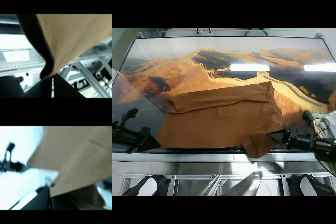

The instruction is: Fold the shirts.

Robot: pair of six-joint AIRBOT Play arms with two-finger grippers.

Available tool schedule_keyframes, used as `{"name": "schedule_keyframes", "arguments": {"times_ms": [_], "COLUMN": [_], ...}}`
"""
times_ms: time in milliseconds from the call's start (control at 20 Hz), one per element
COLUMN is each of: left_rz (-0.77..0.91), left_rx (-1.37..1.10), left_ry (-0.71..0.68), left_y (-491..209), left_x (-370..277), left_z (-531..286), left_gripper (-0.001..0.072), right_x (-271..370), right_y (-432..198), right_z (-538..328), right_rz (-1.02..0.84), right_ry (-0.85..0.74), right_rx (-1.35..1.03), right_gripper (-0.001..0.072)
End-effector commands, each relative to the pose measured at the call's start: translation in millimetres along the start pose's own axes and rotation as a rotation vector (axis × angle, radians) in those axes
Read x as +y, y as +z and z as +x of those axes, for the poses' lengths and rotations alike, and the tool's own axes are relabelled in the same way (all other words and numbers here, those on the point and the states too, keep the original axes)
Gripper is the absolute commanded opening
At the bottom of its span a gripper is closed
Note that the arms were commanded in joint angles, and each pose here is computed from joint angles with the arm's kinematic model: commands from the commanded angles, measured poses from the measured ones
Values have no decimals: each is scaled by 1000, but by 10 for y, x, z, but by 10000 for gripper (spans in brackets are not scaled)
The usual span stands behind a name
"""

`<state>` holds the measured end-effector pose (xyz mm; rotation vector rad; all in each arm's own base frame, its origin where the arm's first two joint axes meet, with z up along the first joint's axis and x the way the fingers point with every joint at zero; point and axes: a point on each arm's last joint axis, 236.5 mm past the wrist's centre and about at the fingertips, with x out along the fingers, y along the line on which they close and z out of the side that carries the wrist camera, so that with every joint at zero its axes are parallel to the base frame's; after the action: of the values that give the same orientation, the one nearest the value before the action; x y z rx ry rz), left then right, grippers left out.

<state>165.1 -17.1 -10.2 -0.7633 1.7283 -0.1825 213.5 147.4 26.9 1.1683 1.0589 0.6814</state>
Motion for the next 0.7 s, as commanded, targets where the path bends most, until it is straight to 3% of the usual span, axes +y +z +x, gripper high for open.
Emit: {"name": "schedule_keyframes", "arguments": {"times_ms": [0, 150, 400, 650], "left_rz": [-98, 14, 71, 132], "left_rx": [-125, -118, -103, -83], "left_ry": [-31, -158, -119, -94], "left_y": [266, 583, 1215, 1768], "left_x": [182, -108, -179, -320], "left_z": [-107, -122, -253, -291], "left_gripper": [19, 17, 16, 16], "right_x": [147, 24, -212, -128], "right_y": [463, 610, 1258, 1863], "right_z": [-107, -91, -132, 322], "right_rz": [-47, -45, -107, -235], "right_ry": [-39, -57, -101, -84], "right_rx": [-177, -180, -306, -242], "right_gripper": [16, 16, 16, 16]}}
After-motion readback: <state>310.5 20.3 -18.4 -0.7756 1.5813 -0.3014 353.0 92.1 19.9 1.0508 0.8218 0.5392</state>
